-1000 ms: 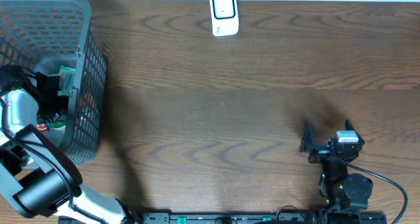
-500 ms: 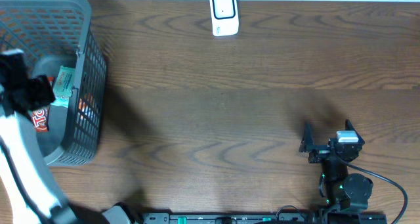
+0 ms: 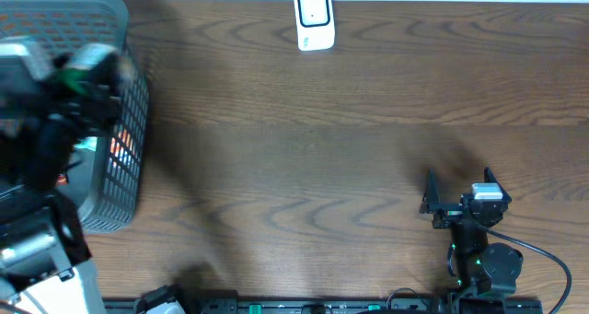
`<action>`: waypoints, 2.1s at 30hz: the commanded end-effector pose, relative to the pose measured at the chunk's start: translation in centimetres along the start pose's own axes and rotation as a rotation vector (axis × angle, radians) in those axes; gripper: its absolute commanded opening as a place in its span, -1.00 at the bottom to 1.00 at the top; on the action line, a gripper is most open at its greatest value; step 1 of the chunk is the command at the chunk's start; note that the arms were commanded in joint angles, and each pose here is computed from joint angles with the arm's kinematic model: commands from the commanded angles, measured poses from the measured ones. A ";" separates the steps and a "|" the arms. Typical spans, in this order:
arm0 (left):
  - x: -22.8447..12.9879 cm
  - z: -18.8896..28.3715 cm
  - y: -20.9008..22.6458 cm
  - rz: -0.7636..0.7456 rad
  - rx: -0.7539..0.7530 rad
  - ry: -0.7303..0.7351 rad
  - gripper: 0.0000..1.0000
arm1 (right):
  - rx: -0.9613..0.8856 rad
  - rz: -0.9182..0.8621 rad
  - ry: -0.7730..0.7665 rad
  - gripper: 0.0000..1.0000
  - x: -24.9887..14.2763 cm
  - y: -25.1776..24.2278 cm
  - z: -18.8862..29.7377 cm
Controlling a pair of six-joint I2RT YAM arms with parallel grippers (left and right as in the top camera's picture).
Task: Scan the item barcode
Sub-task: 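Lift the jar out and carry it under the white scanner, then set the jar on the table and return the left gripper to the basket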
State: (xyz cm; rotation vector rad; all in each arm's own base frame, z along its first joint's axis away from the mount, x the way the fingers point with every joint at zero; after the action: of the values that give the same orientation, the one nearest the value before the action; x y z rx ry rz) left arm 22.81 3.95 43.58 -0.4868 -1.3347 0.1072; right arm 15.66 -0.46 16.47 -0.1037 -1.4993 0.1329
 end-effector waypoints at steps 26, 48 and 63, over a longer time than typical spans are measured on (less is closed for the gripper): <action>-31.0 -20.4 -11.2 -0.231 0.149 0.897 0.10 | -0.007 -0.013 0.001 0.98 -0.1 -0.1 0.0; -33.2 -20.8 -14.0 -0.323 0.100 0.940 0.96 | -0.007 -0.013 0.001 0.99 -0.1 -0.1 0.0; -9.8 -6.1 -17.2 -0.468 -0.068 0.353 0.95 | -0.007 -0.013 0.001 0.99 -0.1 -0.1 0.0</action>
State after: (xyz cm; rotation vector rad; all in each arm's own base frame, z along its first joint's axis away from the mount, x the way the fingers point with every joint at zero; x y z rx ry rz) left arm 23.99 -19.11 39.22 -0.3619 -0.9958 -0.3920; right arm 15.66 -0.46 16.46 -0.1037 -1.4993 0.1329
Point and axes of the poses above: each gripper's point midway between its finger pads, its own z axis back along the fingers, its own y axis along the line the jaws close on, x = y × z, the point moved 9 cm from there along z, back along the fingers, and after that the axes turned 7 degrees about z, right-handed, at the moved point
